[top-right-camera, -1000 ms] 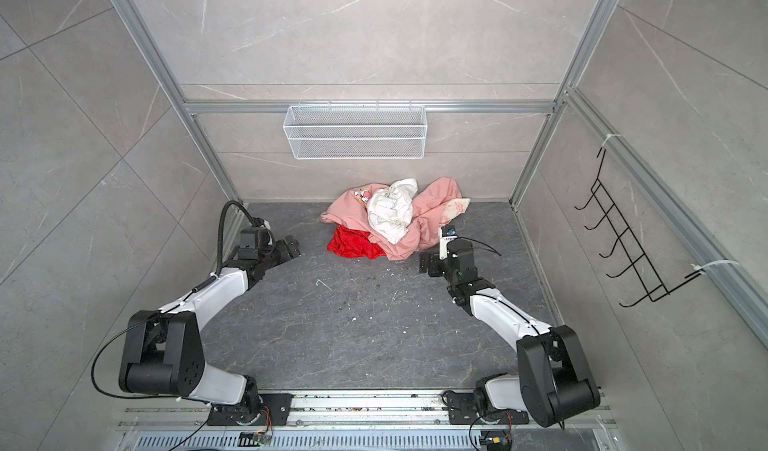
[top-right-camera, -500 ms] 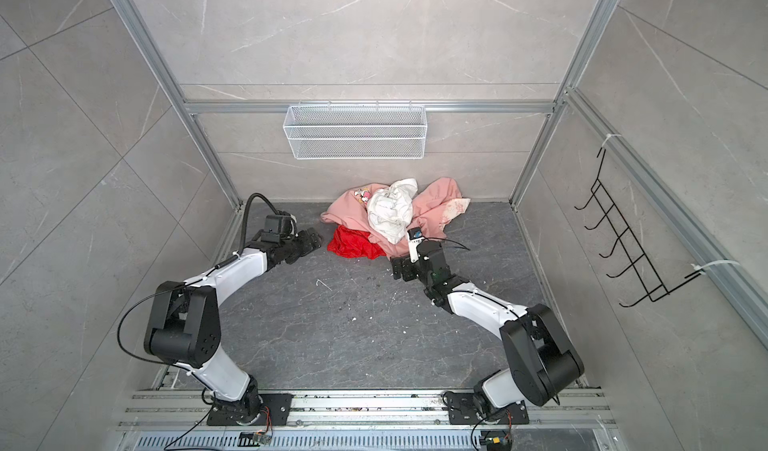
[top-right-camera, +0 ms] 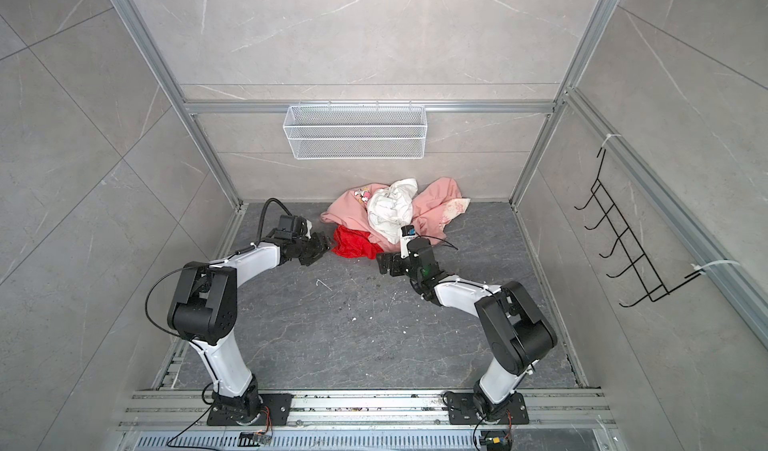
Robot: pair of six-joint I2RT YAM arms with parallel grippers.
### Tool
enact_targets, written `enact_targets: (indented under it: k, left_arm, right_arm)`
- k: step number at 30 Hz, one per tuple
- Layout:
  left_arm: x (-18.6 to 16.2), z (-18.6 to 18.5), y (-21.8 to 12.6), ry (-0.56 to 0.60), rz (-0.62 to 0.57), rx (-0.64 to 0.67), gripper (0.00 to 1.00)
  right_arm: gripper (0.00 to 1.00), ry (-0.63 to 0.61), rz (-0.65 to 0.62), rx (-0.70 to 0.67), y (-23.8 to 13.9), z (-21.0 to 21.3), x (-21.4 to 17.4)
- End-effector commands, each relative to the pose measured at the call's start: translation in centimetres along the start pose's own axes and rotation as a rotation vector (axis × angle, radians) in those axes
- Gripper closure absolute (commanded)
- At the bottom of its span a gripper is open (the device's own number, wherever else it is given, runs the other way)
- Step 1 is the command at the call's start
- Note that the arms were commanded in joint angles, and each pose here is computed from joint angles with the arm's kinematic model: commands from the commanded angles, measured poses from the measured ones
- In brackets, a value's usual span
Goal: Pick out a specific cloth from the pile
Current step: 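Move the left gripper toward the red cloth while the right gripper approaches the pile, then lower the left gripper onto the red cloth and close it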
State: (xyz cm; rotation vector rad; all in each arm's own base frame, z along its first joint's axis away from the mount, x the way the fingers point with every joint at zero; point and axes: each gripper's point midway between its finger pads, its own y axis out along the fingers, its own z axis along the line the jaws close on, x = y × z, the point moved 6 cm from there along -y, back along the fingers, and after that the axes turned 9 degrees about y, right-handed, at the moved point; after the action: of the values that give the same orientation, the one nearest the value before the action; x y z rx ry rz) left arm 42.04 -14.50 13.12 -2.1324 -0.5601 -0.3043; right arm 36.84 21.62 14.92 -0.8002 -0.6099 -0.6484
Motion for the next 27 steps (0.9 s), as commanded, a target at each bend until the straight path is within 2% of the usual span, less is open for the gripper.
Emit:
enact_targets:
  k: [1,4,7,9,22,27]
  left_arm:
    - [1.0,-1.5,0.2,0.007,-0.018,-0.075,0.26]
    - [1.0,-1.5,0.6,0.005,-0.014,-0.08,0.27]
    - [0.9,-1.5,1.0,0.004,-0.009,-0.083,0.27]
    - [0.9,-1.5,1.3,0.002,-0.005,-0.088,0.27]
    - [1.2,-1.9,2.8,-0.008,0.019,-0.112,0.3]
    - [1.3,-2.1,3.4,0.009,0.03,-0.115,0.41]
  right_arm:
    - [0.0,0.3,0.0,0.035,1.7,0.7,0.6]
    - [0.0,0.418,0.033,0.054,2.9,0.9,0.1]
    - [0.0,0.591,0.037,-0.015,3.8,0.1,-0.4]
    - [0.0,0.653,0.053,-0.025,4.3,0.0,-0.7]
    - [0.0,0.604,0.049,-0.046,4.7,1.3,-1.1]
    - [0.0,0.604,0.059,-0.042,4.7,1.5,-1.3]
